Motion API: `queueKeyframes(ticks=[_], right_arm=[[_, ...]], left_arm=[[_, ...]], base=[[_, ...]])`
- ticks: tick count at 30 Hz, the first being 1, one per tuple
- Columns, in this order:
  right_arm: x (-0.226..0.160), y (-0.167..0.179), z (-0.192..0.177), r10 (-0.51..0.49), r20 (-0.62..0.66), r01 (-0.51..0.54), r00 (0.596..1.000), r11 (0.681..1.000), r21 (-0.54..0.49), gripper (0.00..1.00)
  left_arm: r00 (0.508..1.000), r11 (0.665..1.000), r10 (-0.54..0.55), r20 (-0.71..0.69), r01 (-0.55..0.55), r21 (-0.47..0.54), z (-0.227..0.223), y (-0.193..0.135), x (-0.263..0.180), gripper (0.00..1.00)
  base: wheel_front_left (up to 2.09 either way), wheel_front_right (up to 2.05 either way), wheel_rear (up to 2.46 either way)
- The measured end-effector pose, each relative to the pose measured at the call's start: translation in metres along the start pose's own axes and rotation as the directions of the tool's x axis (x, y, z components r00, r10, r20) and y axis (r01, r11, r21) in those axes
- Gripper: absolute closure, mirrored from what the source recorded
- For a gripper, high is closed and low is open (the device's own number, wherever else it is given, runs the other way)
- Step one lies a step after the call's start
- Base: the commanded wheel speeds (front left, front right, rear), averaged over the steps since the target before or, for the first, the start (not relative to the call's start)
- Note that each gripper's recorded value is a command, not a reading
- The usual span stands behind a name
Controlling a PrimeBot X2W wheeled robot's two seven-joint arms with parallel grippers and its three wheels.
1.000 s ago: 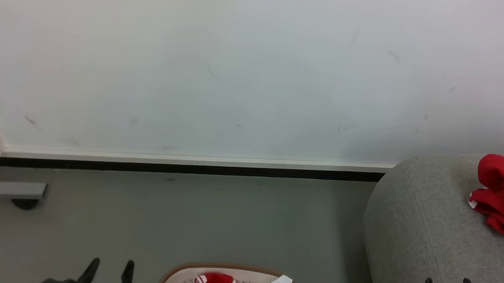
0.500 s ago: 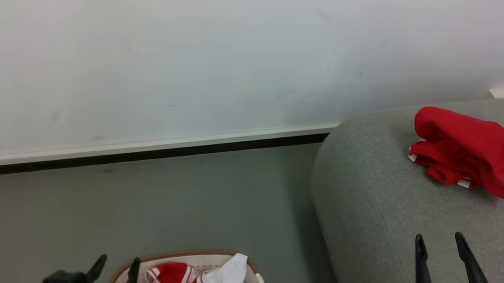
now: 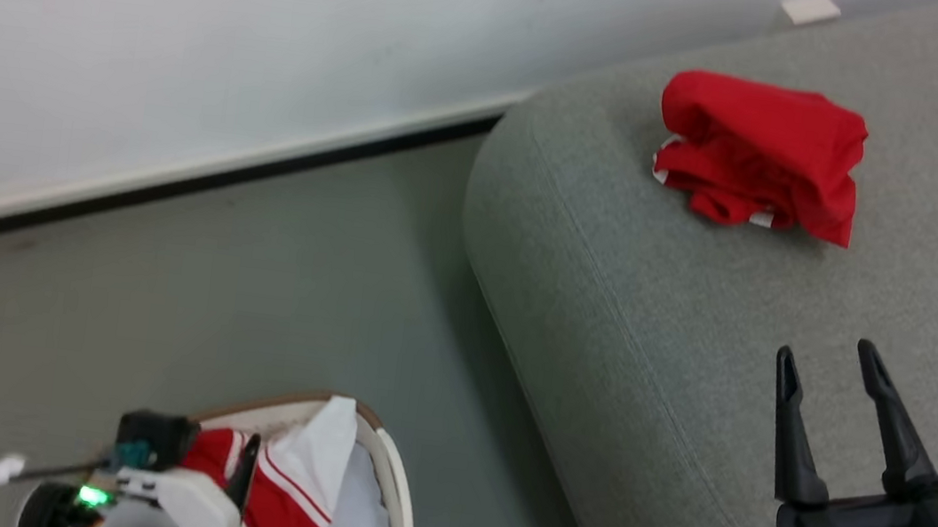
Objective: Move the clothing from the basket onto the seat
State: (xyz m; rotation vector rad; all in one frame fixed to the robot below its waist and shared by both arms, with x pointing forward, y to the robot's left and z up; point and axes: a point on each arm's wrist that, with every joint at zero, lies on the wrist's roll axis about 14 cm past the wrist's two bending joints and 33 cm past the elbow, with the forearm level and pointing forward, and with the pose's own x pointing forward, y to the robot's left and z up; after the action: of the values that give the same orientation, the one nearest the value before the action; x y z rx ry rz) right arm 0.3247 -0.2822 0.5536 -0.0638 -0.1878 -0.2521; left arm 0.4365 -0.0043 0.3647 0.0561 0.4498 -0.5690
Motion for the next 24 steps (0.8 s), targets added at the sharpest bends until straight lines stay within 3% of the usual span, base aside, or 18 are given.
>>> queueKeyframes(ticks=[6, 12, 24], right_arm=[[0.022, -0.002, -0.012, -0.01, -0.033, 0.009, 0.999, 1.0, -0.025, 0.0], [0.047, 0.008, -0.029, 0.019, -0.064, -0.023, 0.998, 0.998, -0.056, 0.0], [0.102, 0.054, -0.06, 0.147, -0.067, -0.152, 0.987, 0.985, -0.075, 0.0]], left_arm=[[0.986, 0.996, -0.064, -0.153, 0.074, 0.054, -0.031, -0.003, 0.047, 0.0], [0.946, 0.992, -0.102, -0.307, 0.12, 0.04, -0.082, -0.003, 0.07, 0.0], [0.898, 0.978, -0.17, -0.406, 0.203, 0.04, -0.137, 0.002, 0.113, 0.0]], base=[[0.0, 0.0, 0.0], [0.0, 0.0, 0.0], [0.0, 0.0, 0.0]])
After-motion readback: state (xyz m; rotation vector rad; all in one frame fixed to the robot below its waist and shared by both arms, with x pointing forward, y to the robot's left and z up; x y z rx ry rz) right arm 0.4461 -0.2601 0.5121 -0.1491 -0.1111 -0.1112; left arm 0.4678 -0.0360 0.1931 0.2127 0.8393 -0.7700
